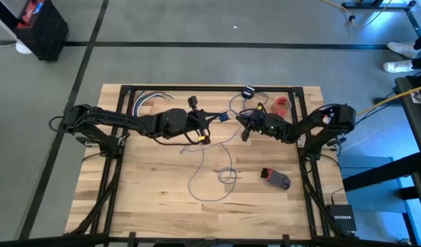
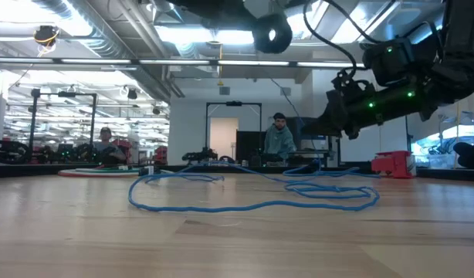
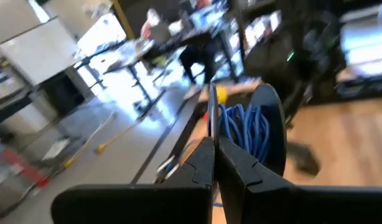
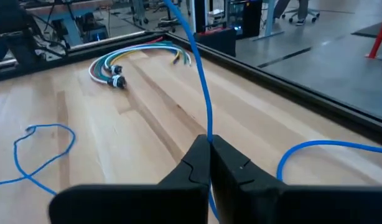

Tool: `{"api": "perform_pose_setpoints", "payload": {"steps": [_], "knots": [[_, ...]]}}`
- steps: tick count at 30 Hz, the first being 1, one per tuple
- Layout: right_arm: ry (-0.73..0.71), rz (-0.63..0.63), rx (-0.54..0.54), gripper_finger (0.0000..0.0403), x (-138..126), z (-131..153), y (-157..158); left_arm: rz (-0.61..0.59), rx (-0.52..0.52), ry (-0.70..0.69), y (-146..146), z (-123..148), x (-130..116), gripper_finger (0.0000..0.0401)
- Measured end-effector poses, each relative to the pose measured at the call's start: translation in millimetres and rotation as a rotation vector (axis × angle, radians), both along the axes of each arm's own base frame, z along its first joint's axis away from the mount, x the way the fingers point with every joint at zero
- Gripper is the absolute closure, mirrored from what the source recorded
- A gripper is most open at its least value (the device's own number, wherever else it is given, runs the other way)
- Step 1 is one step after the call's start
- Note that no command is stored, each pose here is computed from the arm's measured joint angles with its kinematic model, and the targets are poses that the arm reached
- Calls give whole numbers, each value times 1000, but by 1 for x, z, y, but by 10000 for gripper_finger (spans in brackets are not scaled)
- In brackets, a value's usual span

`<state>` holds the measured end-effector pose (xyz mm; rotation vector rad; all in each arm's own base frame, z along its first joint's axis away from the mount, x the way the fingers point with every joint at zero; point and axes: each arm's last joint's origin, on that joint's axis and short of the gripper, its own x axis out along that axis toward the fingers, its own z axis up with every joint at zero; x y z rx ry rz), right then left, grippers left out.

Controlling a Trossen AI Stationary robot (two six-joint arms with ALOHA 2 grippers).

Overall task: Coil cords
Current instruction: Coil the blue wire onto the spool

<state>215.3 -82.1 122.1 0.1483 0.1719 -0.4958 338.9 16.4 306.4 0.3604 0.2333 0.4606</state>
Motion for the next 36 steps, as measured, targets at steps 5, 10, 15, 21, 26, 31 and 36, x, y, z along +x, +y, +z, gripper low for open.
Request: {"api": "perform_pose_setpoints", "payload": {"steps": [5, 10, 15, 21, 26, 31, 36], "knots": [[-35, 4, -16, 399, -1, 8, 0, 102, 6, 140, 3, -13, -5, 401], [-105, 19, -39, 399, -3, 23, 2, 115, -27, 219, 3, -22, -8, 401], [-224, 98, -19, 399, -7, 44, 6, 167, -73, 222, 16, -26, -9, 401], [-268, 167, -11, 399, -2, 51, 20, 224, -92, 197, 34, -38, 1, 401], [-289, 255, -49, 398, 16, 65, 37, 259, -102, 154, 47, -46, 10, 401], [-241, 272, -86, 398, 35, 77, 47, 283, -135, 99, 53, -44, 10, 401], [-178, 225, -128, 398, 40, 74, 51, 278, -123, 124, 52, -46, 10, 401]]}}
